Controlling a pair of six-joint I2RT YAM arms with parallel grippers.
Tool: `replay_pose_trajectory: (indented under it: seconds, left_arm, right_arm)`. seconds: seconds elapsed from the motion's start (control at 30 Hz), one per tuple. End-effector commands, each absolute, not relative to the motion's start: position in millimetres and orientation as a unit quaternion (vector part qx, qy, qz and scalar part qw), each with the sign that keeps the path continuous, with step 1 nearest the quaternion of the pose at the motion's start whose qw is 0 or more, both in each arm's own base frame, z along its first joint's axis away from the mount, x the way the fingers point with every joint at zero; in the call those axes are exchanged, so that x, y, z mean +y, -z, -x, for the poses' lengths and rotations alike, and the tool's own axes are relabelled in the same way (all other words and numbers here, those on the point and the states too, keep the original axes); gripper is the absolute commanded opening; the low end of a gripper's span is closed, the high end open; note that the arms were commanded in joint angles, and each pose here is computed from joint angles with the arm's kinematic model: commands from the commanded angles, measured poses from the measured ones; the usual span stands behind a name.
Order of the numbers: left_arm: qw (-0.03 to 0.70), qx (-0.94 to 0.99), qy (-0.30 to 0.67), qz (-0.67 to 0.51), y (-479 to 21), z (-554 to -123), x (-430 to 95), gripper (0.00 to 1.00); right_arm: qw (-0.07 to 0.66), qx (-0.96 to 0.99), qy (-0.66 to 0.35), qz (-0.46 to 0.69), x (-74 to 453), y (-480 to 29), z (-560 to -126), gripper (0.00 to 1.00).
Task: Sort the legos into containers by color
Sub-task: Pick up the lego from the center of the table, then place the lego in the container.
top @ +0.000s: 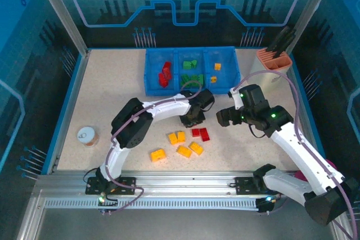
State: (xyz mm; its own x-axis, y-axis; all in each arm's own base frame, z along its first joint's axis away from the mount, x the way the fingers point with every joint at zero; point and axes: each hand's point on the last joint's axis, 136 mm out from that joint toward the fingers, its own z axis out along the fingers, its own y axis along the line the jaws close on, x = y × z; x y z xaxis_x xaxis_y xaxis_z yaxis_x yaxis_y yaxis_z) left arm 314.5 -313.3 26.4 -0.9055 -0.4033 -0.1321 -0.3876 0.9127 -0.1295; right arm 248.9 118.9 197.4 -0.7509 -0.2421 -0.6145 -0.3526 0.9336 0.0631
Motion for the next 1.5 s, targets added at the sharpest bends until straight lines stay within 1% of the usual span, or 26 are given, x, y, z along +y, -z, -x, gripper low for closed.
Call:
replay_pose_trajectory:
  seconds: [0.0,0.23,0.47,0.63,0.87,0.97,1.17,1.33,1.4,1.47]
  left_arm:
    - [0.116,0.971,0.037,0.205,-69,-329,-277,0.24]
    - [0.201,0.957,0.04,0.205,-127,-386,-230,0.23]
    - [0.255,0.942,0.039,0.213,-160,-460,-189,0.23]
    - [0.274,0.936,0.033,0.219,-161,-511,-169,0.23]
    - [0.28,0.934,0.026,0.222,-128,-571,-151,0.23]
    - [0.283,0.929,0.034,0.235,-114,-585,-146,0.22]
    - [0.298,0.926,0.027,0.228,-108,-599,-140,0.23]
    - [0.299,0.926,0.02,0.229,-108,-599,-134,0.3]
    - [0.301,0.925,0.019,0.229,-111,-599,-132,0.31]
    - [0.303,0.925,0.019,0.228,-116,-599,-131,0.35]
  right_arm:
    - [0.311,0.932,-0.093,0.16,119,-194,-251,0.98]
    - [0.296,0.936,-0.099,0.163,123,-185,-253,0.97]
    - [0.291,0.939,-0.087,0.162,122,-182,-259,0.97]
    - [0.278,0.943,-0.079,0.162,120,-175,-261,0.97]
    - [0.265,0.948,-0.065,0.164,119,-170,-266,0.96]
    - [0.259,0.949,-0.064,0.165,120,-169,-267,0.96]
    - [0.249,0.951,-0.068,0.167,122,-163,-268,0.96]
    - [0.245,0.952,-0.072,0.169,125,-160,-270,0.96]
    - [0.245,0.952,-0.073,0.171,126,-161,-270,0.96]
    - [0.245,0.951,-0.073,0.171,126,-161,-270,0.96]
